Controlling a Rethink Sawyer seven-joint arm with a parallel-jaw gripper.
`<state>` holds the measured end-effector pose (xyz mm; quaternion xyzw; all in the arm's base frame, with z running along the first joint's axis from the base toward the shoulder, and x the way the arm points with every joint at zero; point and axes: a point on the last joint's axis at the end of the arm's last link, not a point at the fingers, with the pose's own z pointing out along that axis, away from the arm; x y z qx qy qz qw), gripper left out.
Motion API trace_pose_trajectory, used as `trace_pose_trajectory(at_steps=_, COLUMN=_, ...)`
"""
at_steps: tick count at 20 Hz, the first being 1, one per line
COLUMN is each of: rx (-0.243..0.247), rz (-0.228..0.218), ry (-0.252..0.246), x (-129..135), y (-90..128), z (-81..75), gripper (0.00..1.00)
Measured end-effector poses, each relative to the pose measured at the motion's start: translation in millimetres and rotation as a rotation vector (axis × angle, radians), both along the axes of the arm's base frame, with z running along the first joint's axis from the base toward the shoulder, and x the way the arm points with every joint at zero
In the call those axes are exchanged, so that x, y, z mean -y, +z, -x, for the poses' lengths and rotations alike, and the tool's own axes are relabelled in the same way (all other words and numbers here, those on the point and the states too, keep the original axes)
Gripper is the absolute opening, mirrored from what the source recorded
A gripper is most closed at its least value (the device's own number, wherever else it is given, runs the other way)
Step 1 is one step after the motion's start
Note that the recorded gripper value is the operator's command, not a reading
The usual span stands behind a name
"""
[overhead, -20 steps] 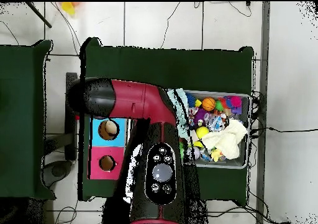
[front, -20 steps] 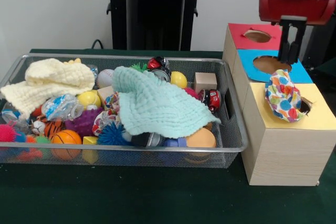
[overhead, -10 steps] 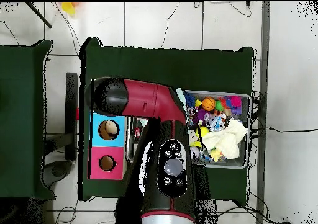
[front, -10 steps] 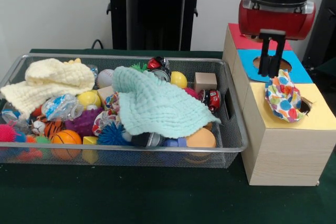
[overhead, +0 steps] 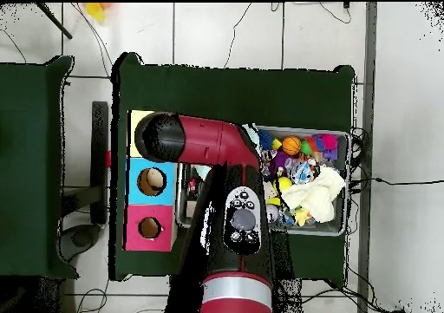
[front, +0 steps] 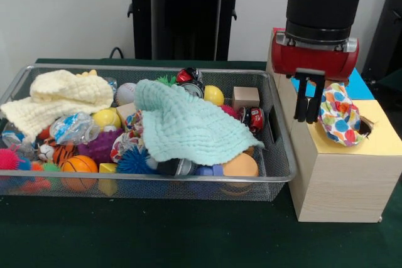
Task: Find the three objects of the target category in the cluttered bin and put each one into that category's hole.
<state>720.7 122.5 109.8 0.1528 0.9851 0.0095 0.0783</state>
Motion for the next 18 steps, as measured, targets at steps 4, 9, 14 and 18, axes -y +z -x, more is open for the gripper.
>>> trace_pose_trajectory(at_steps=4, rx=-0.004, rz=0.003, ry=0.003, x=-0.7, y=-12.2, z=2.4, gripper=0.00)
trace_pose_trajectory(at_steps=9, rx=-0.019, rz=0.003, ry=0.006, x=-2.8, y=-22.2, z=6.9, gripper=0.00)
trace_pose_trajectory(at_steps=14, rx=-0.023, rz=0.003, ry=0.005, x=-2.8, y=-23.5, z=8.7, gripper=0.00)
trace_pose_trajectory(at_steps=18, rx=-0.024, rz=0.003, ry=0.005, x=-2.8, y=-22.5, z=9.7, gripper=0.00)
